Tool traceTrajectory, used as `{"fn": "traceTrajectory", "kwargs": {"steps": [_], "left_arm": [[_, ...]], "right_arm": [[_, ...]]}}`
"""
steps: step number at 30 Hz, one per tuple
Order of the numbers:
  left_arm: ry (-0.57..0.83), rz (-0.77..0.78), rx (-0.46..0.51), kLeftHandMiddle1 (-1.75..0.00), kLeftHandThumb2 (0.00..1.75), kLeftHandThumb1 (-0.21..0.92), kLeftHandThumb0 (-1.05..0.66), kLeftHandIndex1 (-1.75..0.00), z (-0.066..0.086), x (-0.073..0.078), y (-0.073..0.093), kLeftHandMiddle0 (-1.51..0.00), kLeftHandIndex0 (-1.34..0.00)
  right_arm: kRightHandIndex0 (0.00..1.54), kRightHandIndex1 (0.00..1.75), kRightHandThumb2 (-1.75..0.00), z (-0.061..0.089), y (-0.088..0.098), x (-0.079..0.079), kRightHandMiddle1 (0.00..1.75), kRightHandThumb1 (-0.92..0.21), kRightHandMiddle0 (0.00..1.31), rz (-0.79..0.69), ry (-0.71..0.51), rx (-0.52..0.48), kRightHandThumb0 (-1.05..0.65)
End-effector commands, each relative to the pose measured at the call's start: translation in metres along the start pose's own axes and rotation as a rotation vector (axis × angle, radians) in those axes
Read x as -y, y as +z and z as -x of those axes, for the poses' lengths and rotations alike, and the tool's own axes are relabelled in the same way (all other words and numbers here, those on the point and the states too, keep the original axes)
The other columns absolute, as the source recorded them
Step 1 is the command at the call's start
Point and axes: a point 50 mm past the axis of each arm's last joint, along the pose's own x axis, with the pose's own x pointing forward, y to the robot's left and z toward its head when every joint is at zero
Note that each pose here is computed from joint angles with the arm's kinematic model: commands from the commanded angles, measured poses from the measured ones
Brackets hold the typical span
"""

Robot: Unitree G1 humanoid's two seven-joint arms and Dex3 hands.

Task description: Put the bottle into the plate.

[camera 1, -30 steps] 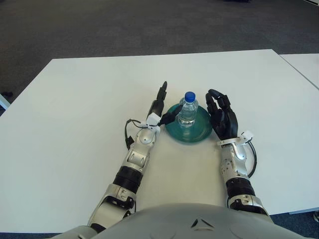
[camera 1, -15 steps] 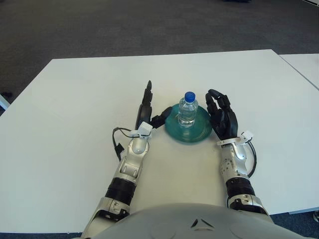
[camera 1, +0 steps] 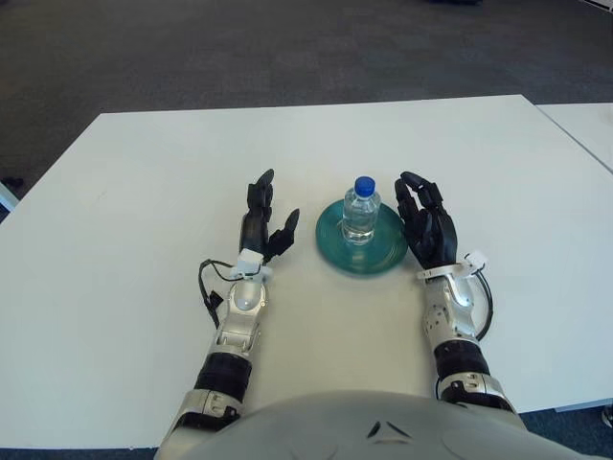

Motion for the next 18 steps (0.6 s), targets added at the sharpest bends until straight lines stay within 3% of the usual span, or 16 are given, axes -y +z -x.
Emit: {"fn": "traceTrajectory", "kwargs": {"steps": [1,6,16,18], "left_arm": [[0.053,0.102,-0.062,-0.11,0.56,0.92,-0.88,-1.04,0.013,0.001,-0.016,-0.45,-0.14],[0.093,0.124,-0.096,-0.1,0.76,0.92,-0.73,-0.98,0.026,0.01,-0.026,-0.46,-0.1],[0.134,0.093,-0.091,-0.07,0.94,0.92,-0.66,-0.93,0.024,0.013,-0.026,-0.42,-0.01],[0.142,0.089,-0.086,-0.06,0.95,0.92,-0.68,-0.92,0.021,0.015,-0.025,-0.42,-0.01]], "right_arm": [[0.37,0.0,-0.54,0.028,-0.019,0.013,0.98,-0.92,0.0,-0.035,-0.082,-0.1,-0.75],[0.37,0.0,-0.54,0.028,-0.017,0.015,0.98,-0.92,0.0,-0.035,-0.081,-0.099,-0.75],[0.37,0.0,-0.54,0.027,-0.014,0.02,0.98,-0.92,0.0,-0.013,-0.086,-0.093,-0.75],[0.35,0.0,-0.63,0.027,-0.011,0.025,0.91,-0.92,0.0,0.016,-0.092,-0.084,-0.76]]}}
